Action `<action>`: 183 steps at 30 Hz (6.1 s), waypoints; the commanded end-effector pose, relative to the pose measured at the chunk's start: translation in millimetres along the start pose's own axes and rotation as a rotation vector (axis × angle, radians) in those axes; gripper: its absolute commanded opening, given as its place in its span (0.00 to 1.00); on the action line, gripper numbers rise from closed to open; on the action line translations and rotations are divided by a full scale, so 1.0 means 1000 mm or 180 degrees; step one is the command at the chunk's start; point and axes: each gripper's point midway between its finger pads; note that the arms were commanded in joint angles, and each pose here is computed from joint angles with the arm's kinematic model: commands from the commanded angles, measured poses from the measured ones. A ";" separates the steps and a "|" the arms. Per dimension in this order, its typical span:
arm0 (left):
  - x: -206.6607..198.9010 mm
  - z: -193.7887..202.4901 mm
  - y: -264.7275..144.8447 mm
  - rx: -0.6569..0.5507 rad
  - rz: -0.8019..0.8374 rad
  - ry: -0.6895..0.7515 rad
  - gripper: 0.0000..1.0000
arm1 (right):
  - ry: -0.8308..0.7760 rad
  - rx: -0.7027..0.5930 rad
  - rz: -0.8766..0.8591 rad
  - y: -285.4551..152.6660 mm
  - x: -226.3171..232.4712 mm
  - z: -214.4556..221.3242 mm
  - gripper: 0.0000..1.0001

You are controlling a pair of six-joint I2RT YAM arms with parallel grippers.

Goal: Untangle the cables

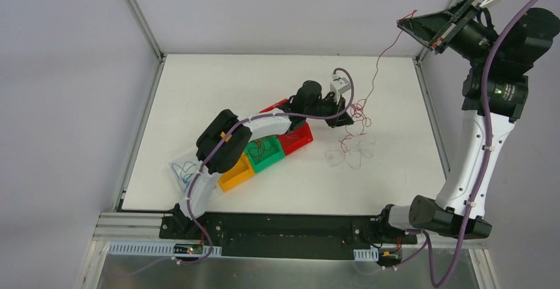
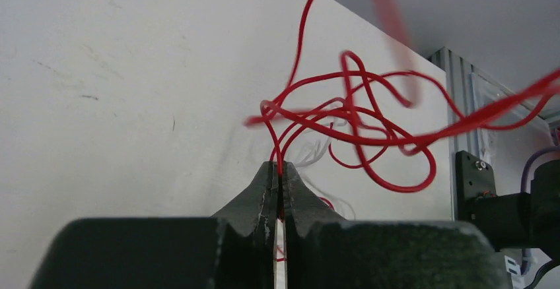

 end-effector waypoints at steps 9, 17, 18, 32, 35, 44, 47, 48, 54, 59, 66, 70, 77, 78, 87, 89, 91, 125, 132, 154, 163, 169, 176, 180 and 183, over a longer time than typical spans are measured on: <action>0.038 0.024 -0.066 0.0276 -0.0567 -0.0129 0.00 | -0.0443 -0.1066 0.0514 -0.066 -0.034 -0.119 0.00; 0.047 0.065 -0.079 0.0597 -0.0677 -0.0302 0.00 | -0.0735 -0.1639 0.0885 -0.112 -0.061 -0.189 0.00; 0.047 0.069 -0.081 0.0625 -0.0680 -0.0307 0.00 | -0.0751 -0.1683 0.0927 -0.117 -0.065 -0.194 0.00; 0.021 0.084 -0.102 0.1044 -0.0485 0.0040 0.03 | -0.0294 -0.1006 0.0589 -0.093 -0.076 -0.110 0.00; 0.017 0.091 -0.110 0.1143 -0.0432 0.0094 0.04 | -0.0158 -0.0781 0.0385 -0.085 -0.067 -0.088 0.00; 0.012 0.081 -0.108 0.1134 -0.0366 0.0324 0.21 | 0.0291 -0.0032 0.0256 -0.065 -0.074 0.042 0.00; 0.004 0.074 -0.108 0.1108 -0.0262 0.0453 0.37 | 0.0332 0.0073 0.0271 -0.063 -0.075 0.058 0.00; 0.001 0.070 -0.108 0.1095 -0.0206 0.0505 0.39 | 0.0281 0.0082 0.0284 -0.063 -0.076 0.059 0.00; -0.022 0.051 -0.103 0.0933 0.0077 0.0965 0.54 | 0.0320 0.0110 0.0395 -0.062 -0.089 0.066 0.00; -0.024 0.030 -0.086 0.0749 0.0067 0.1148 0.54 | 0.0334 0.0143 0.0358 -0.060 -0.087 0.068 0.00; 0.021 0.000 -0.060 0.0565 -0.0329 0.1070 0.50 | 0.0296 0.0177 0.0280 -0.061 -0.072 0.065 0.00; 0.044 0.023 -0.048 0.0926 -0.0322 0.1161 0.52 | 0.0180 0.0170 0.0142 -0.061 -0.055 0.057 0.00; 0.045 0.067 -0.048 0.1276 0.0045 0.1535 0.57 | 0.0137 0.0183 0.0031 -0.061 -0.040 0.054 0.00; 0.046 0.071 -0.046 0.1306 0.0052 0.1540 0.58 | 0.0148 0.0185 0.0026 -0.061 -0.039 0.054 0.00; 0.050 0.083 -0.021 0.1338 0.0091 0.1506 0.55 | 0.0167 0.0198 -0.0028 -0.061 -0.025 0.048 0.00; 0.048 0.082 -0.017 0.1315 0.0102 0.1489 0.42 | 0.0169 0.0194 -0.0027 -0.062 -0.023 0.045 0.00; 0.043 0.074 -0.020 0.1261 0.0082 0.1425 0.22 | 0.0174 0.0141 0.0052 -0.067 -0.029 0.040 0.00; 0.042 -0.373 -0.431 -0.2035 -0.2823 0.1187 0.00 | -0.1203 0.3051 0.2640 -0.297 -0.345 0.272 0.00; 0.113 -0.354 -0.506 -0.2053 -0.3424 0.0850 0.00 | -0.1148 0.3078 0.2731 -0.313 -0.348 0.270 0.00; -0.021 -0.266 -0.287 -0.1143 -0.0757 -0.0360 0.00 | -0.0823 0.2229 0.0946 -0.154 -0.208 0.221 0.63; -0.092 -0.257 -0.181 -0.0945 0.0087 -0.0668 0.00 | -0.1347 0.1429 0.0328 -0.069 -0.153 0.197 0.82; -0.122 -0.254 -0.150 -0.0862 0.0352 -0.0789 0.00 | -0.1896 0.0994 0.0105 -0.018 -0.129 0.201 0.80; -0.138 -0.247 -0.138 -0.0785 0.0476 -0.0874 0.00 | -0.1994 0.1004 0.0087 0.023 -0.137 0.213 0.69; -0.144 -0.247 -0.135 -0.0795 0.0507 -0.0889 0.00 | -0.2028 0.1009 -0.0018 0.037 -0.139 0.221 0.69; -0.147 -0.247 -0.131 -0.0806 0.0514 -0.0890 0.00 | -0.1982 0.1039 -0.0161 0.049 -0.131 0.231 0.73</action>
Point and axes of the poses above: each gripper's point midway between its finger pads, its own y axis out along the fingers, its own x axis along the line the jaws close on, z = x × y, and after that the axes turned 12 degrees about -y, right-handed
